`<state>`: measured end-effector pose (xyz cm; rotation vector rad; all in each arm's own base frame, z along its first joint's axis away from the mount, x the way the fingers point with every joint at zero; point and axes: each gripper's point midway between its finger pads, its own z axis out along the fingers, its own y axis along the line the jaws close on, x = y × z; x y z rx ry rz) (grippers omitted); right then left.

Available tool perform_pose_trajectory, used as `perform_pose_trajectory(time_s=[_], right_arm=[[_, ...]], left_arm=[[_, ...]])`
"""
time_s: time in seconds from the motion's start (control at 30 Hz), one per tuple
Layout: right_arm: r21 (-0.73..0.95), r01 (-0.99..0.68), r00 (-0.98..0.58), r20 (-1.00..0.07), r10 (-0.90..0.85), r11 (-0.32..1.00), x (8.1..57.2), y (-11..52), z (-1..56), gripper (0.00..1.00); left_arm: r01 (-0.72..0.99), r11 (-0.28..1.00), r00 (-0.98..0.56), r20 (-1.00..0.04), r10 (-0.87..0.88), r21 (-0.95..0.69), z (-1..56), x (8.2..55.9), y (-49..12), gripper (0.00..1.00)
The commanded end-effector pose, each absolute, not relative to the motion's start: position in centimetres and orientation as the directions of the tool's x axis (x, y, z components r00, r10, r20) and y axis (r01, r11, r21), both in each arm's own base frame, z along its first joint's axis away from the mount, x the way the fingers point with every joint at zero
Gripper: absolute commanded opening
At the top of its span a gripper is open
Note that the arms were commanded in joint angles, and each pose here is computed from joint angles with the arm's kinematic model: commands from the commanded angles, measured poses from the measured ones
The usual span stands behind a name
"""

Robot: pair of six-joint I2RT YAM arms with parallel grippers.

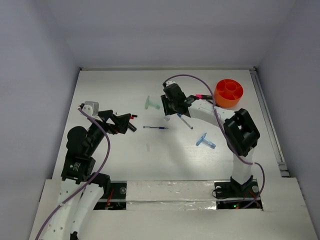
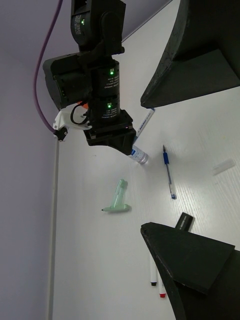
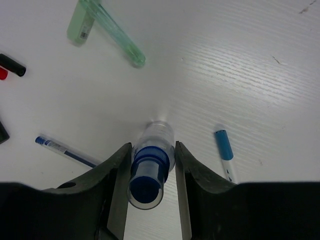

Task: Sort the stationery into containers
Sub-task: Pick up the stationery from the center of the board.

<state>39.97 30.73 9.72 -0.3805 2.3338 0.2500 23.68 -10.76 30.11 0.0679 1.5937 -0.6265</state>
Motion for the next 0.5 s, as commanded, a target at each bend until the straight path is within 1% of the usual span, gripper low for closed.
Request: perform_pose_trajectory(time_s=[0.0,0.03,0.1,0.17,0.2,0.27,0.33,0.43,0.47], right_arm=[[0.086,-0.337,-0.642,-0.75,-0.162,0.937,40.8,31.5,11.6,0.28],[0.088,-0.336,-0.639,-0.753,-0.158,0.938,40.9,31.6,11.8,0.21],[0.085,-0.324,-0.627,-0.765,-0.147,0.942,41.1,31.4,12.5,0.2],[0.076,-0.306,-0.608,-0.783,-0.133,0.949,41.4,31.0,13.7,0.15],[0.068,-0.284,-0.566,-0.817,-0.11,0.956,41.8,30.4,15.7,0.15],[0.044,-0.252,-0.513,-0.853,-0.095,0.967,42.3,29.4,18.1,0.14],[0.019,-0.185,-0.453,-0.889,-0.068,0.983,43.2,26.9,21.3,0.13],[0.031,-0.068,-0.401,-0.916,0.001,0.997,44.8,21.7,24.9,0.14],[0.032,-0.002,-0.384,-0.923,0.029,0.999,45.5,18.9,25.8,0.14]], left_arm=[[0.445,0.834,-0.052,-0.939,-0.339,-0.326,33.4,23.2,-10.8,0.99],[0.444,0.835,-0.05,-0.939,-0.34,-0.326,33.5,23.2,-10.7,0.99],[0.445,0.835,-0.051,-0.94,-0.338,-0.324,33.4,23.2,-10.7,0.99],[0.444,0.835,-0.049,-0.94,-0.339,-0.324,33.4,23.2,-10.7,0.99],[0.444,0.835,-0.05,-0.939,-0.34,-0.326,33.4,23.2,-10.7,0.99],[0.444,0.834,-0.049,-0.939,-0.341,-0.327,33.5,23.1,-10.7,0.99],[0.448,0.833,-0.047,-0.939,-0.342,-0.326,33.5,23.1,-10.8,0.99],[0.448,0.833,-0.042,-0.938,-0.343,-0.325,33.6,23.0,-10.7,0.99],[0.451,0.832,-0.039,-0.938,-0.345,-0.325,33.7,22.8,-10.7,0.99]])
